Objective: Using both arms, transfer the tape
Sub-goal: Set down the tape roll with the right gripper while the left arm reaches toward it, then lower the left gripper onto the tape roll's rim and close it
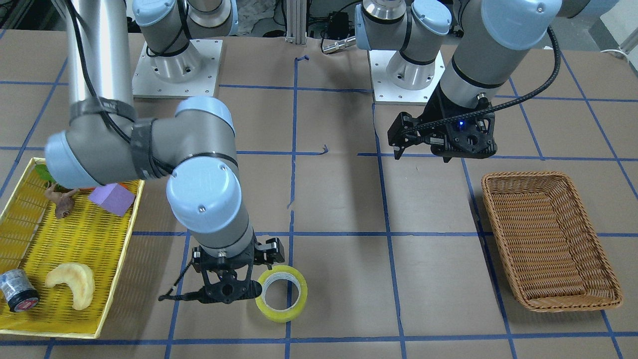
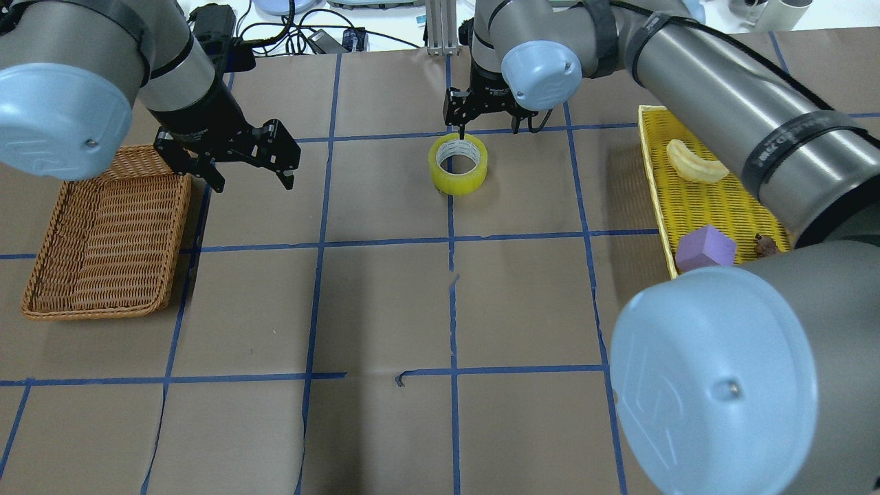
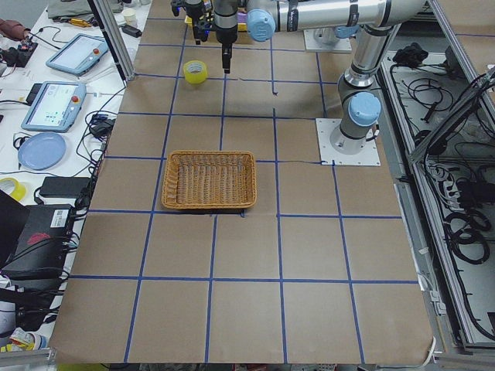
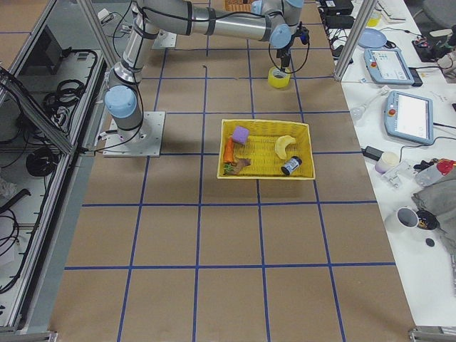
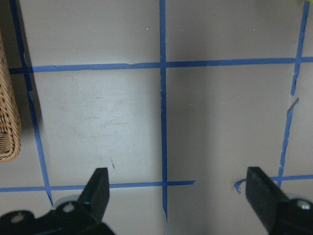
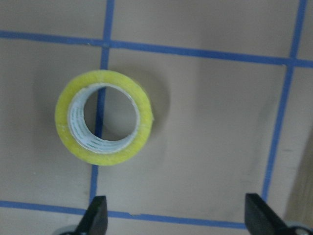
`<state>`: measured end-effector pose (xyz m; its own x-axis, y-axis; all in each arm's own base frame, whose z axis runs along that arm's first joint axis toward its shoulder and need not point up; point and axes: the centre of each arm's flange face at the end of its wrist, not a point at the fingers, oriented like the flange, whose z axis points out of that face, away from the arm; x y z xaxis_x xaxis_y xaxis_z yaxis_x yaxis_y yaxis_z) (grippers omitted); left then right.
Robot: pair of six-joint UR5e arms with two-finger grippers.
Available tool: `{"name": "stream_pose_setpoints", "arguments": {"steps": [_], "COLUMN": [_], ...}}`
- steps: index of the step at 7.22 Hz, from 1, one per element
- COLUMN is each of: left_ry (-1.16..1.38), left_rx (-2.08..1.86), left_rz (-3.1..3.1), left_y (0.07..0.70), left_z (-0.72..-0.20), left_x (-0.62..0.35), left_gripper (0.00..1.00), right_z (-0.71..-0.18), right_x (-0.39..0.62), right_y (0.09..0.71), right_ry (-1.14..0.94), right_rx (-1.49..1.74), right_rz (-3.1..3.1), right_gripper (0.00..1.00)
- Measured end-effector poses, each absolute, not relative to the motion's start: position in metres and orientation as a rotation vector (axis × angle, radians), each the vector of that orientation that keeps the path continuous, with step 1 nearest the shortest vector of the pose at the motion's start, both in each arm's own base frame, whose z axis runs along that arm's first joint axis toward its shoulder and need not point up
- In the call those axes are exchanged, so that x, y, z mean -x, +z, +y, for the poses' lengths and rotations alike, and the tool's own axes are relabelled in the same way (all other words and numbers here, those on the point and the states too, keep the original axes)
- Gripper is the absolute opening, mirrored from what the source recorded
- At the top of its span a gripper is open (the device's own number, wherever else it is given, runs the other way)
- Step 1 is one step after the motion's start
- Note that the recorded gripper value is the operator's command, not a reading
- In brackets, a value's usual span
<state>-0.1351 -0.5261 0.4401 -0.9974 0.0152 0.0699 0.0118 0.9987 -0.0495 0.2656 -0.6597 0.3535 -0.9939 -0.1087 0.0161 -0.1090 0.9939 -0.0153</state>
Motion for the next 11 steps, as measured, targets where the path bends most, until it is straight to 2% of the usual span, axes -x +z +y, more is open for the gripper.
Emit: {"name": "stream_pose_setpoints", "arguments": {"steps": [3, 6, 11], "left_ry": [0.287, 0.369, 0.372], "left_rx": [0.039, 0.02, 0.045], "left_rz": [-3.002, -2.849, -2.762], "left_y": [0.412, 0.354, 0.247], "left_z": [-0.563, -0.598, -0.666], "left_x": [0.184, 0.242, 0.275], "left_gripper": [1.0, 0.97, 1.0], "right_z": [-0.594, -0.516, -0.501], "right_x": [-0.168, -0.121, -0.127], "right_y": [0.442, 0.48, 0.489], "right_ry": [0.03, 0.086, 0.07], "right_rx": [-0.071, -0.037, -0.038], "right_rz": [-3.072, -3.082, -3.139], "right_gripper": [1.0, 1.0, 1.0]}}
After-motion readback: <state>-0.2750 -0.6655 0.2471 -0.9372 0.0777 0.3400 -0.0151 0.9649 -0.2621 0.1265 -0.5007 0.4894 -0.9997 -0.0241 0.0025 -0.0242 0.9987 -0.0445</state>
